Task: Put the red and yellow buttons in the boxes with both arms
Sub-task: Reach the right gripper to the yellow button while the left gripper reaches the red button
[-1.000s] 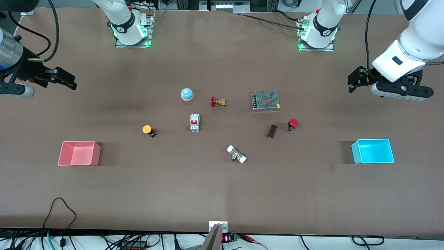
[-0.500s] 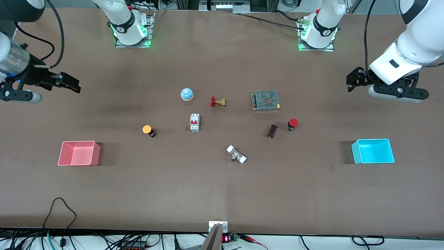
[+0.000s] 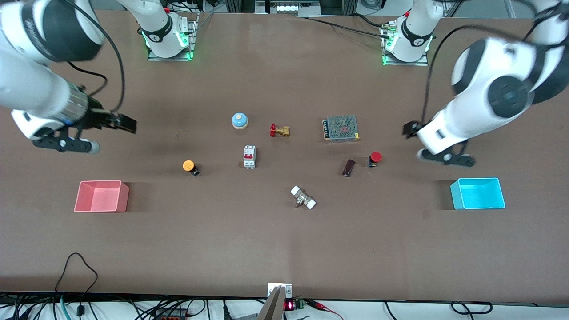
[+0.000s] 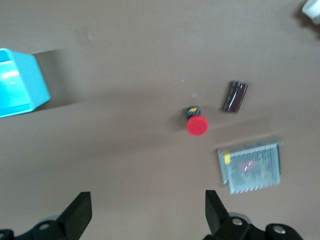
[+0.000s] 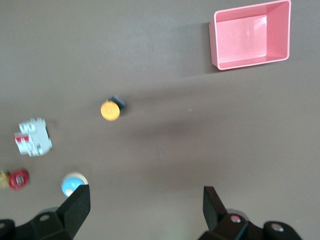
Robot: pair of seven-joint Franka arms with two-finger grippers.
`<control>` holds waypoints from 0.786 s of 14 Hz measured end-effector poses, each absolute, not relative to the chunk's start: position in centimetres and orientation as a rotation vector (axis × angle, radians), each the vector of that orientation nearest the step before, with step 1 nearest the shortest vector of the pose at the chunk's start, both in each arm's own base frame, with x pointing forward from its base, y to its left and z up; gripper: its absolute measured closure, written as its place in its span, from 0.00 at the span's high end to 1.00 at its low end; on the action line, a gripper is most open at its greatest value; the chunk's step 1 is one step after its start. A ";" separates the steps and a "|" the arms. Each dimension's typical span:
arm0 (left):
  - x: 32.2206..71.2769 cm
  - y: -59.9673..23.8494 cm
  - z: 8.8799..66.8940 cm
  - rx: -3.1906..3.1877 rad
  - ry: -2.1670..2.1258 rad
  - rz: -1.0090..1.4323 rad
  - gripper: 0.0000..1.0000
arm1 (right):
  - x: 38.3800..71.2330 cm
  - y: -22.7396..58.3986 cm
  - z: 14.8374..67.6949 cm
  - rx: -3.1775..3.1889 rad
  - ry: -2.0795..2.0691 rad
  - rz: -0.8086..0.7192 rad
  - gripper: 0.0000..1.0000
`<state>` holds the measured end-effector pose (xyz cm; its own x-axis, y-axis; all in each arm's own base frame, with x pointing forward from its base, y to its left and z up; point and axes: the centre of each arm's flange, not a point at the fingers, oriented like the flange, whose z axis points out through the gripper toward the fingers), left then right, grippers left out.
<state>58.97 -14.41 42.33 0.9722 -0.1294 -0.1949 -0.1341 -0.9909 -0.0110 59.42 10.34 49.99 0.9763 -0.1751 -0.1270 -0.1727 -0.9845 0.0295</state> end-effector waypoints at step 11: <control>54.5 -19.1 27.9 -3.133 0.153 0.198 1.00 | 59.2 16.1 33.1 3.103 -0.581 -0.065 1.00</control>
<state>54.54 -19.09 27.92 0.9874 -0.0972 -0.1252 -0.0970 -0.9953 0.0078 59.20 16.14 33.09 0.9314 -0.3615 -0.0437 -0.3621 -0.9321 -0.0083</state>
